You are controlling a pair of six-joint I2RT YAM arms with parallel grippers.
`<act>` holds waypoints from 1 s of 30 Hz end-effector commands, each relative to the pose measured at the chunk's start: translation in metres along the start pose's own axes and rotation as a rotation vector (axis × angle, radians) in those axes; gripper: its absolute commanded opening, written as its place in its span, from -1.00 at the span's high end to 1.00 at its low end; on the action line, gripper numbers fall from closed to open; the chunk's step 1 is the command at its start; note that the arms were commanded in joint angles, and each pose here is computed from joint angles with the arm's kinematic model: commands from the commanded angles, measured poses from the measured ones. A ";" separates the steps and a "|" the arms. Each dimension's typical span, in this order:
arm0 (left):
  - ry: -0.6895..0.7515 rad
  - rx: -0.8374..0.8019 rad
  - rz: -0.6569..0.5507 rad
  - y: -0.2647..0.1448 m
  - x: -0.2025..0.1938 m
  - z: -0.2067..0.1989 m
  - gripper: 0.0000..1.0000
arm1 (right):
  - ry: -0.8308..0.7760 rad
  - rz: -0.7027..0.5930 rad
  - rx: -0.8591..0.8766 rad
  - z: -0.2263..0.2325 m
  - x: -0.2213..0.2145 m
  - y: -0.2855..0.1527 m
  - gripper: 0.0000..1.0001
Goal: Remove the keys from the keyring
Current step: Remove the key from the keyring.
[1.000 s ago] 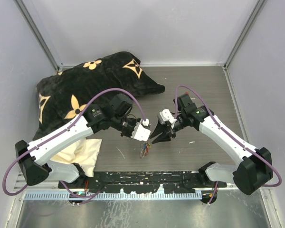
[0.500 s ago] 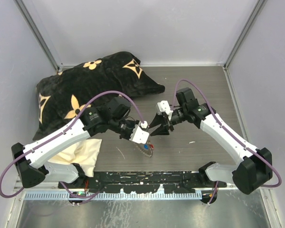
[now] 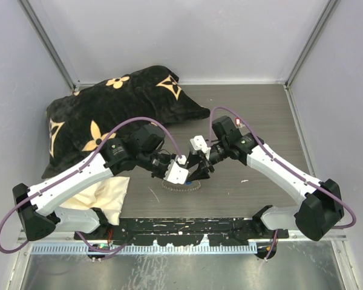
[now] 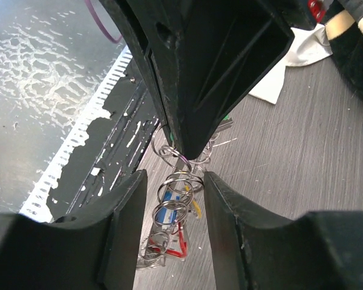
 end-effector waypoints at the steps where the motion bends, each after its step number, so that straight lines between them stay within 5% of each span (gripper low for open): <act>1: 0.054 0.065 -0.066 -0.010 0.019 0.009 1.00 | -0.047 -0.031 0.032 0.004 0.011 0.001 0.10; 30: 0.035 0.106 0.024 -0.016 0.007 0.013 1.00 | -0.106 -0.008 0.075 0.031 0.006 -0.007 0.32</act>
Point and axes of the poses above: each gripper's point midway between its finger pads, its own y axis out along the fingers, its own z axis along the line the jaws close on, x = y × z, the point moved 3 cm from there along -y, back along the fingers, and after that the axes turned 1 degree about -y, right-handed, at the moved point
